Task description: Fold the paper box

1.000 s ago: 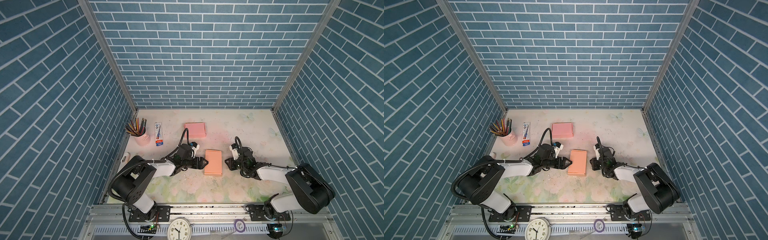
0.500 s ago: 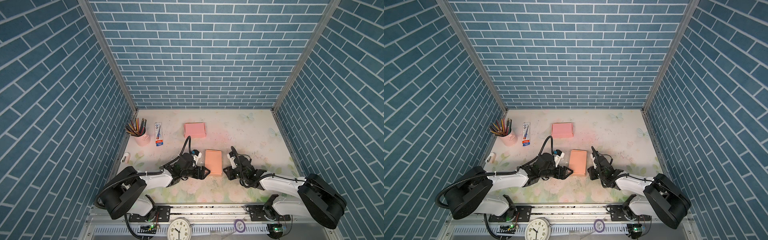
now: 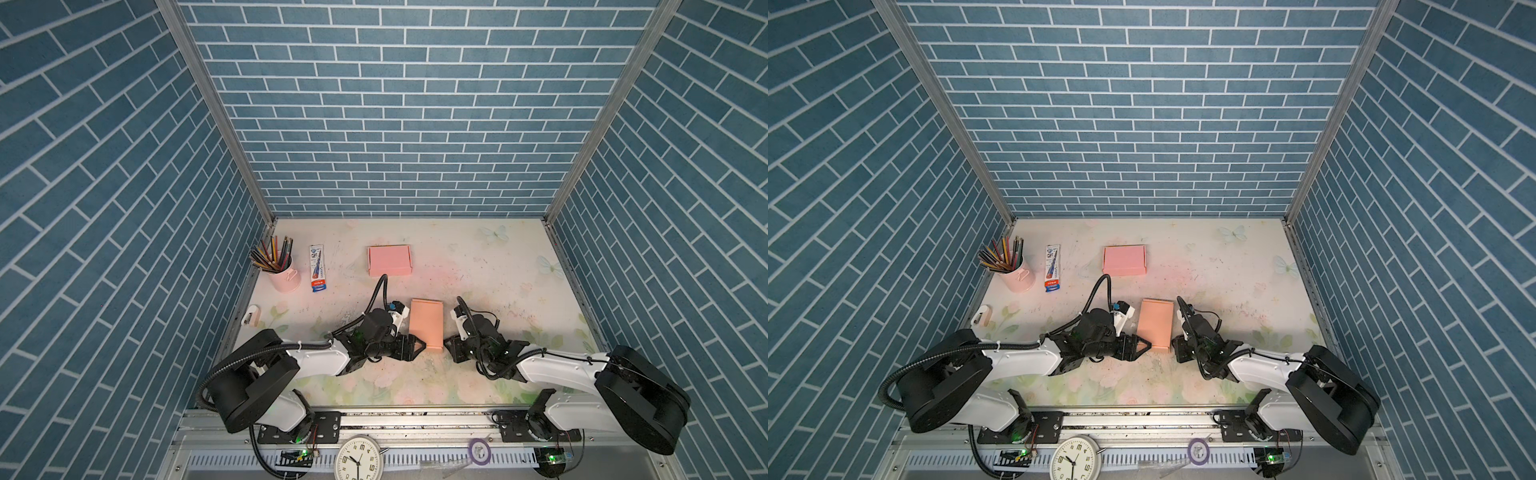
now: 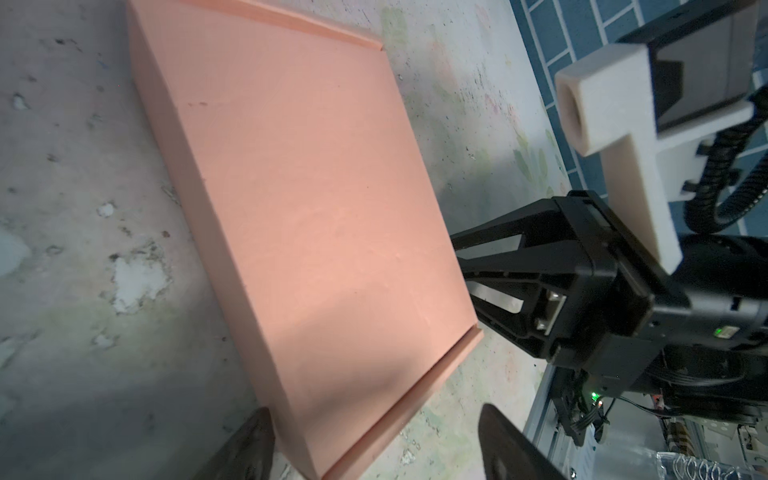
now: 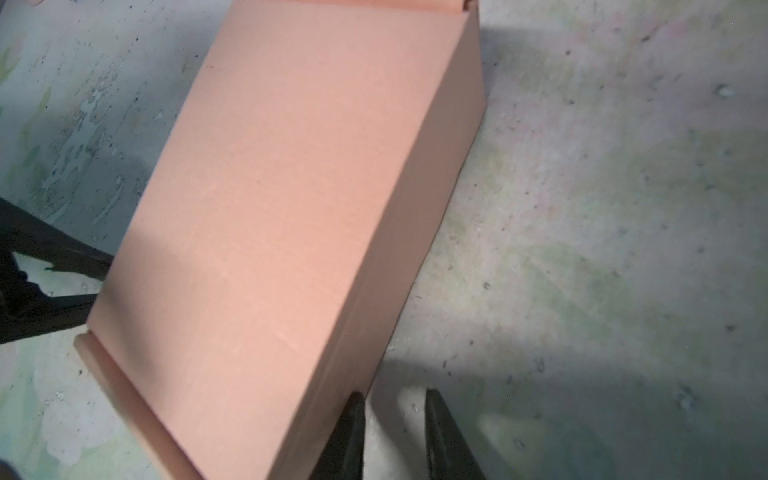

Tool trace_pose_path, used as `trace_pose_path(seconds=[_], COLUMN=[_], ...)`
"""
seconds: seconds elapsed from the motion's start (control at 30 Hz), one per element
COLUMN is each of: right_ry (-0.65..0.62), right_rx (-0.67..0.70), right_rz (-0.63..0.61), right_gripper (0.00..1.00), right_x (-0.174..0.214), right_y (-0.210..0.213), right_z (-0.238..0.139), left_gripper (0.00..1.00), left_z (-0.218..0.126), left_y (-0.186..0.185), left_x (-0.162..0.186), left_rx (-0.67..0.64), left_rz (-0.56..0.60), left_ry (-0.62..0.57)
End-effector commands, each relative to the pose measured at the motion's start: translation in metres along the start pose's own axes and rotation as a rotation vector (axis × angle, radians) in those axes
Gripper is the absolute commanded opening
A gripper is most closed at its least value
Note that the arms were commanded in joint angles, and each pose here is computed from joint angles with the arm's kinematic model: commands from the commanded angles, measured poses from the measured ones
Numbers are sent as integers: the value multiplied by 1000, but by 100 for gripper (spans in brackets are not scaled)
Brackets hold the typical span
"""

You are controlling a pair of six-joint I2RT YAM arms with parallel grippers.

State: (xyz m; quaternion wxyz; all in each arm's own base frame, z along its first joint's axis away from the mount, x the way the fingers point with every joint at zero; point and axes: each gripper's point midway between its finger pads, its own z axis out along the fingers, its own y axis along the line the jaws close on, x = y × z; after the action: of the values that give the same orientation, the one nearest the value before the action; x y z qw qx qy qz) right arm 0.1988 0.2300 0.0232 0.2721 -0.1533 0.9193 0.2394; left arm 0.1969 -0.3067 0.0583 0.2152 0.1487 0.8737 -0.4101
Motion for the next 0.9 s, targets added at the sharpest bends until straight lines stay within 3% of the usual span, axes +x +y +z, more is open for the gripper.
trace_pose_path(seconds=[0.0,0.53,0.87], right_ry=[76,41,80], right_rx=[41,-74,-19], right_rz=[26,-11,6], right_gripper=[27,26,27], right_x=[19,10,33], right_y=[-7,38,19], right_z=[1,0,-2], left_gripper=[78,74,76], left_z=[4,14,3], left_y=[-13,-33,-6], left_x=[-12,-7,-9], left_rx=[24,60,-7], left_rz=[8,17,0], left_ry=[-31,-23,-43])
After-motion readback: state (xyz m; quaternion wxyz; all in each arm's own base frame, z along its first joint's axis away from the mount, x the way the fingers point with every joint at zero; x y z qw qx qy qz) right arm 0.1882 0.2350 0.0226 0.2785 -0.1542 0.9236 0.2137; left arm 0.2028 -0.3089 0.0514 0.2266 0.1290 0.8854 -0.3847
